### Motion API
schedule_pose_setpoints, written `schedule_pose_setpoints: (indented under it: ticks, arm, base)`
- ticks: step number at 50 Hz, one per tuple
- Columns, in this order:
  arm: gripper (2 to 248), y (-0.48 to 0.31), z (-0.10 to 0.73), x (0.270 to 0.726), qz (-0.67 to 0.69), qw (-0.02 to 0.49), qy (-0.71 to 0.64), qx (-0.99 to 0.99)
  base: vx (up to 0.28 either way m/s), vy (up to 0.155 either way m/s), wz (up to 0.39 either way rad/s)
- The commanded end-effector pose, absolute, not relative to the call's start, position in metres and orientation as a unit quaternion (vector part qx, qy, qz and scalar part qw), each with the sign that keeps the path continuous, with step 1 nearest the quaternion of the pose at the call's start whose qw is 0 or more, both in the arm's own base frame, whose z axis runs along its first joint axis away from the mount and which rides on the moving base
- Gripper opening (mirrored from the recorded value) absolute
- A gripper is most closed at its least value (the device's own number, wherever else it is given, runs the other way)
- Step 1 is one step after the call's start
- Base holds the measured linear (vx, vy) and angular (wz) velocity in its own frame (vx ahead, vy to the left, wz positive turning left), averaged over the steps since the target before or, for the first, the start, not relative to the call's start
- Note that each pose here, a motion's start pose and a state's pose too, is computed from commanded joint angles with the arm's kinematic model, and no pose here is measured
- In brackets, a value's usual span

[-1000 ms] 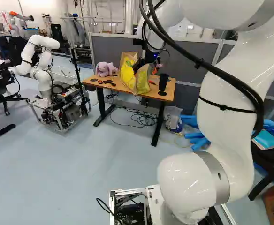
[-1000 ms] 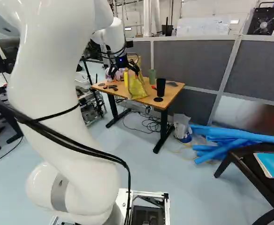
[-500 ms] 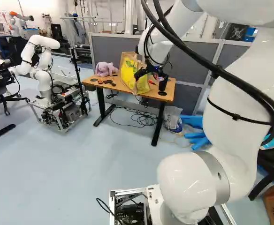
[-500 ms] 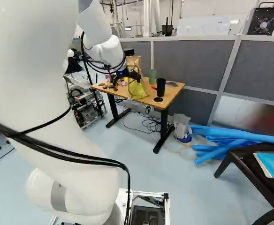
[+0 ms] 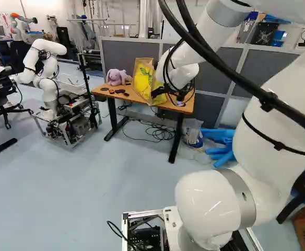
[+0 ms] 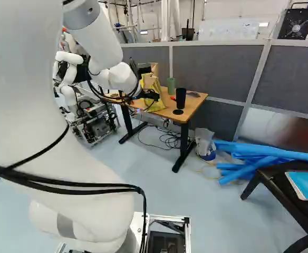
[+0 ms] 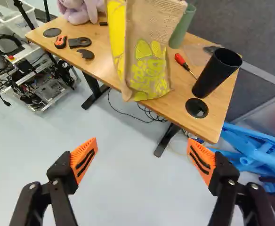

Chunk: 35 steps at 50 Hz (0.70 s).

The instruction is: Pick up the bag on the ground and place it on the table

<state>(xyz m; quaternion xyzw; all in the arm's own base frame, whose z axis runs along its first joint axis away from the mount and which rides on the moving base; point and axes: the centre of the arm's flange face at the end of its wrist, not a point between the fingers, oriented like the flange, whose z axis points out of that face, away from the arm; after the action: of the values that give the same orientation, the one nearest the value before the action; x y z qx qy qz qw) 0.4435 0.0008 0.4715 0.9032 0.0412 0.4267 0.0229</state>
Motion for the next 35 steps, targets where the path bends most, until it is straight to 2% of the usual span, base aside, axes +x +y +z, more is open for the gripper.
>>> schedule_pose_setpoints:
  ticks: [35]
  arm:
    - [247, -0.001, 0.413, 0.358, 0.510, 0.017, 0.017, 0.860]
  base:
    - [0.000, 0.000, 0.000]
